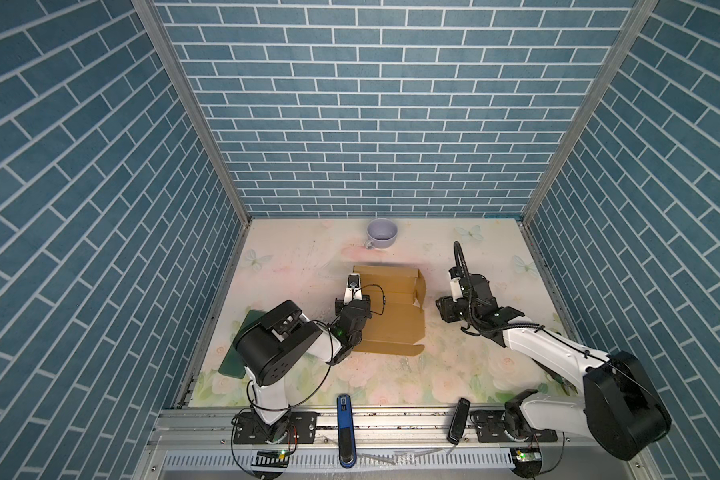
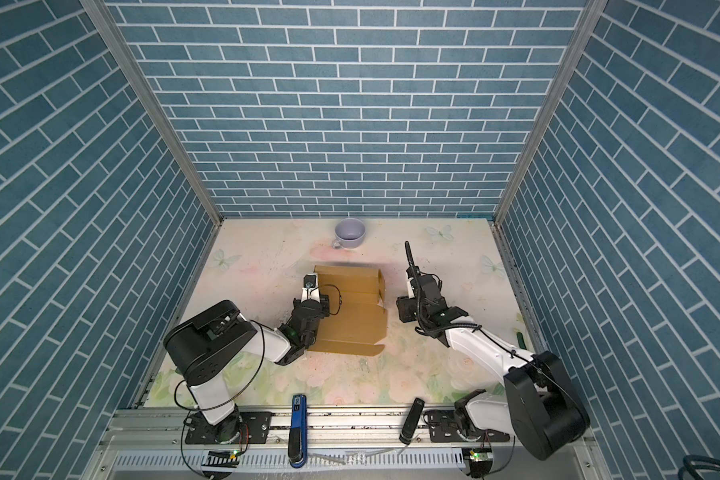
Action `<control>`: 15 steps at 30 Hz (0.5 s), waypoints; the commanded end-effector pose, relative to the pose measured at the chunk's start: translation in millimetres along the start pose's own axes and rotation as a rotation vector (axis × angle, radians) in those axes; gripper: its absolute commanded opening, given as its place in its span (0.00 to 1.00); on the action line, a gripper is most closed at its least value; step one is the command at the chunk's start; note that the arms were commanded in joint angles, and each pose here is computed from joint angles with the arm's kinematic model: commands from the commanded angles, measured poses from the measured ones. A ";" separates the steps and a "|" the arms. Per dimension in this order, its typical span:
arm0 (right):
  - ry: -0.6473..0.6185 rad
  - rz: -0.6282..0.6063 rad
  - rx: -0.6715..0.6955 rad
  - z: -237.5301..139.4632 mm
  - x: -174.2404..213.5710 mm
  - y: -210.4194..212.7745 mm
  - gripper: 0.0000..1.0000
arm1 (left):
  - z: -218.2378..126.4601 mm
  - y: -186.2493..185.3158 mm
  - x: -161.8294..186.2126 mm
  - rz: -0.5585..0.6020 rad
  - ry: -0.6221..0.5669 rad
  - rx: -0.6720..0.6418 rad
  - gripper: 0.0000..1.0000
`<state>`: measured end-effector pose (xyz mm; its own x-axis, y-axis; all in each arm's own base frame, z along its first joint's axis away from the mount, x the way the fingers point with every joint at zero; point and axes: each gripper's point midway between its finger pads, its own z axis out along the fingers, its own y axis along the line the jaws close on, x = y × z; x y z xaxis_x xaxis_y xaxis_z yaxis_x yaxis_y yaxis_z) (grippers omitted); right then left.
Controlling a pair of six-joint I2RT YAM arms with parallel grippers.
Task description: Fold the paper box
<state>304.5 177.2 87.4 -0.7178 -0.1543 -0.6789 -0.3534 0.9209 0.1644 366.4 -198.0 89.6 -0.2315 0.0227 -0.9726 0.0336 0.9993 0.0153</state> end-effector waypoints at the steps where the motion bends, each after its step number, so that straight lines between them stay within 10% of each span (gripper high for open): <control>1: -0.058 -0.056 -0.080 5.3 -27.8 17.5 0.53 | -1.4 1.4 39.4 0.109 0.121 0.012 0.00; 15: -0.061 -0.115 -0.187 25.4 -49.7 53.0 0.53 | -0.8 -1.9 38.6 0.107 0.125 0.026 0.00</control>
<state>330.0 226.3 99.0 -0.6817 -0.1869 -0.7073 -0.4727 0.8504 0.2309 366.6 -198.2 89.7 -0.2319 0.0225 -0.9725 0.0342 0.9993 0.0150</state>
